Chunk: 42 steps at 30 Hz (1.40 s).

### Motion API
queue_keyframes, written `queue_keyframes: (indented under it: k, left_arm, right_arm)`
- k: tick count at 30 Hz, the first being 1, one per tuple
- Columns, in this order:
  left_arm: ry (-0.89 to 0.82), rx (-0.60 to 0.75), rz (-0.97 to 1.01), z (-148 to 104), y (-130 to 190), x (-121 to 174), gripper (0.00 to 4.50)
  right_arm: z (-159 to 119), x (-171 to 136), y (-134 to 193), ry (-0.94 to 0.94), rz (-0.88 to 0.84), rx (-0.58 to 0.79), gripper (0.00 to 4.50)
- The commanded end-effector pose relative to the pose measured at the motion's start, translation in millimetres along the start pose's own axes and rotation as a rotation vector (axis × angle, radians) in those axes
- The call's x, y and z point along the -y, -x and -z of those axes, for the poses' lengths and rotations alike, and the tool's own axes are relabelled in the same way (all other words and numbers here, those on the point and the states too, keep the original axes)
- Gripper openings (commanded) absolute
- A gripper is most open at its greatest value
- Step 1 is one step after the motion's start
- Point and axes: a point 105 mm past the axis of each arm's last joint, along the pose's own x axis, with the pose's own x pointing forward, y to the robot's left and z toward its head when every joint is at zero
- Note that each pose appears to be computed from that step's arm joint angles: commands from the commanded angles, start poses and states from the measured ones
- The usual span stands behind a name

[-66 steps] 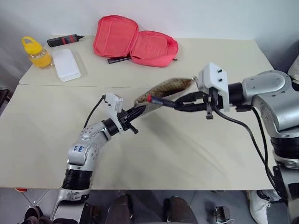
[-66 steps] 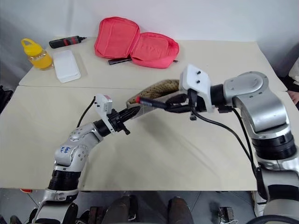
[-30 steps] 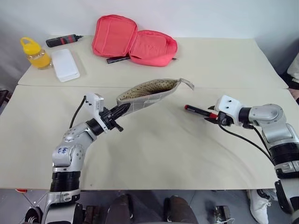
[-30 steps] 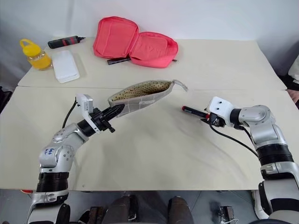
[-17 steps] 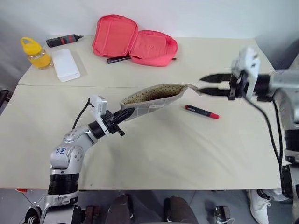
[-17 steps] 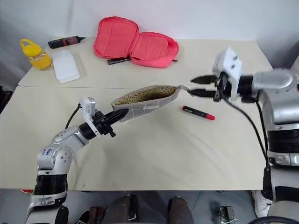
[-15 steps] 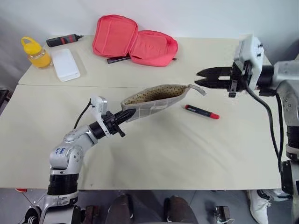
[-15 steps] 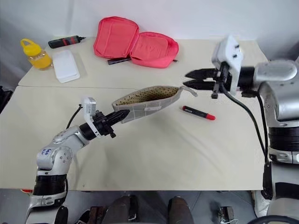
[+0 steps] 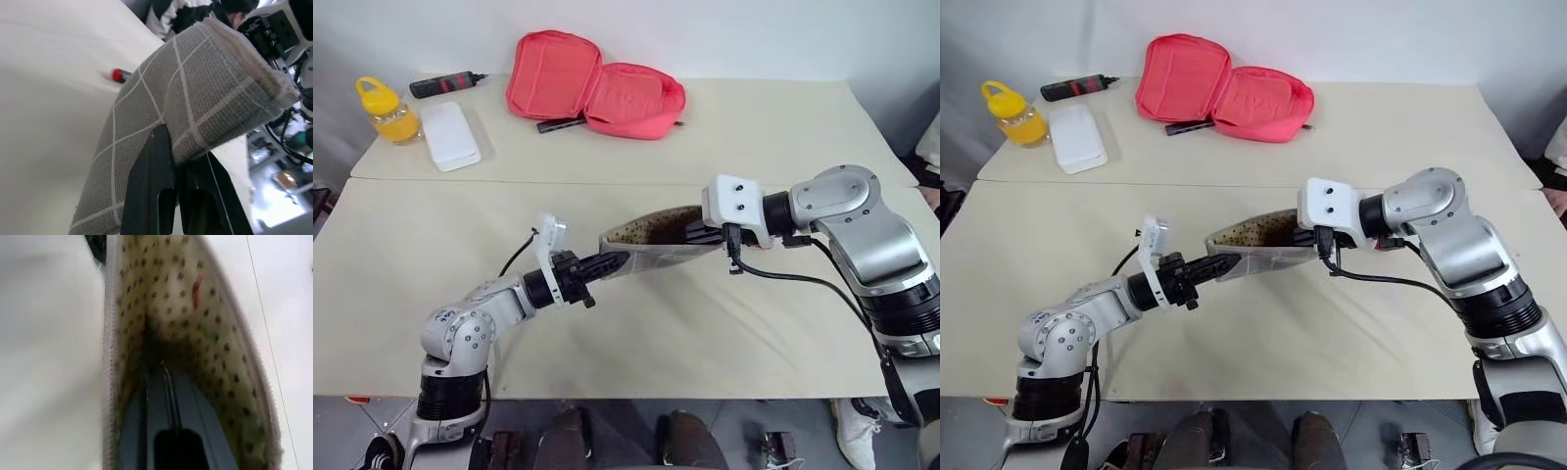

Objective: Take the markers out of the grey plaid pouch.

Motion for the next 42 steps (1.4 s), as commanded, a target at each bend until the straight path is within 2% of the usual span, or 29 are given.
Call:
queue_keyframes:
  k: [1, 5, 9, 12, 17, 32, 36, 39, 42]
  left_arm:
    - [0.034, -0.001, 0.071, 3, -3, 16, 0.0]
    - [0.089, -0.029, 0.108, 11, -5, 20, 0.0]
    - [0.062, -0.071, 0.058, 20, -6, 9, 0.0]
    - [0.054, -0.061, 0.037, 20, -5, 3, 0.0]
    - [0.044, -0.045, -0.001, 16, -1, -9, 0.0]
    - [0.022, -0.074, -0.001, 24, -3, -11, 0.0]
    - [0.018, -0.068, -0.008, 23, -3, -12, 0.0]
    - [0.007, -0.045, -0.002, 18, -2, -10, 0.0]
    - [-0.002, -0.03, -0.007, 15, -1, -11, 0.0]
  right_arm:
    - [5, -6, -4, 0.094, -0.026, -0.093, 0.02]
    - [11, -10, -17, 0.166, -0.055, -0.162, 0.02]
    - [27, -10, -21, 0.192, -0.082, -0.248, 0.02]
    - [27, -12, -26, 0.183, -0.096, -0.237, 0.63]
    - [25, -12, -31, 0.211, -0.097, -0.227, 2.34]
    - [55, -26, -48, 0.2, -0.179, -0.304, 2.34]
    - [54, -31, -53, 0.207, -0.203, -0.29, 2.34]
    - [44, -35, -57, 0.22, -0.224, -0.241, 2.34]
    - [47, -42, -56, 0.189, -0.263, -0.255, 2.34]
